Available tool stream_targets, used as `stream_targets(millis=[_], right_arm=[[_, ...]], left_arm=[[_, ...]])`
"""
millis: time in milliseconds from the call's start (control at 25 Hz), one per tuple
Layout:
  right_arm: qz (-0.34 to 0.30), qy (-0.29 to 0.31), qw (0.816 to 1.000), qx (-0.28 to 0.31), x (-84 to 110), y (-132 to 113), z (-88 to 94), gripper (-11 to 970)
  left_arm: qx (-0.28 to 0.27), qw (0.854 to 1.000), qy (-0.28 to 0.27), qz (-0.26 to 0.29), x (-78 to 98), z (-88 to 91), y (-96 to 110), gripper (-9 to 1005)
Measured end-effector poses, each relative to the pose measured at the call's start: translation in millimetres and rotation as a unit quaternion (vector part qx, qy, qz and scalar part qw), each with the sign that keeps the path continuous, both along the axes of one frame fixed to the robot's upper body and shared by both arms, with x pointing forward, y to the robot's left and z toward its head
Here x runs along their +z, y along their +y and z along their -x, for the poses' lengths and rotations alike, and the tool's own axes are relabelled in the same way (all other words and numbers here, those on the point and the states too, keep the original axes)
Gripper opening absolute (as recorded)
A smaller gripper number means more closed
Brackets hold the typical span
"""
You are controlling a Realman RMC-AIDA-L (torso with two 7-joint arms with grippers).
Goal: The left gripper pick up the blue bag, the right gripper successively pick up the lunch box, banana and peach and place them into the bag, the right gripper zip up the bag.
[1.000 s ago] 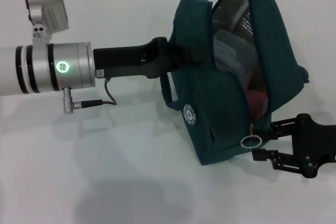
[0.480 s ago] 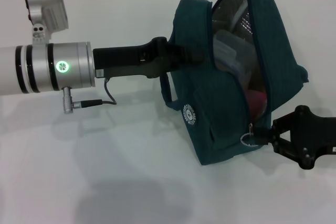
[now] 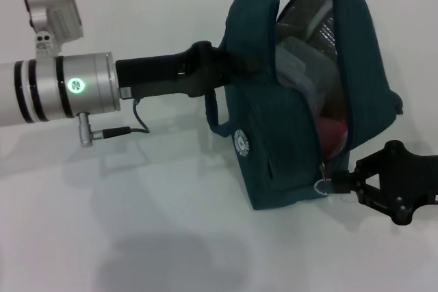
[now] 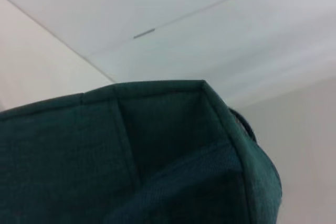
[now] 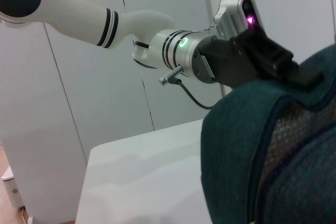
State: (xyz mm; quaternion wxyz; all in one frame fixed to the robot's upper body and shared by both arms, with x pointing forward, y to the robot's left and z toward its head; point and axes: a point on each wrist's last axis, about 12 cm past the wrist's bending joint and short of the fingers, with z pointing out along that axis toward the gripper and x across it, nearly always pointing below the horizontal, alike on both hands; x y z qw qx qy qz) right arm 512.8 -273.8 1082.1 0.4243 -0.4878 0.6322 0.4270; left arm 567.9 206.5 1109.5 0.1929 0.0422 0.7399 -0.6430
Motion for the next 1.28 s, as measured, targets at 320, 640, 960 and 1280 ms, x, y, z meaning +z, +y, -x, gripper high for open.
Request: stream_targets(millis=[320,640,960,1280], right_arm=[[0.000,0.000,1.000,0.000,-0.3,-0.4,0.7,8],[-0.015,-0.004,1.000,0.004,3.3,-0.7,1.9,9],[-0.058,-0.033,0.998,-0.006,18.5,-4.6,-0.1,10],[-0.101,-0.065,0.993,-0.014,35.1,3.9,-12.9,11]], left_arm=[[0.011,1.000,-0.028,0.007,-2.8,3.6,5.1,53],[0.015,0.998,-0.066,0.015,-7.8,10.6,8.0,351],[0.075,0.985,-0.151,0.043,-8.6,19.3,26.5,701],[0.103,0.977,-0.181,0.049,-14.0,26.9,33.5,845]])
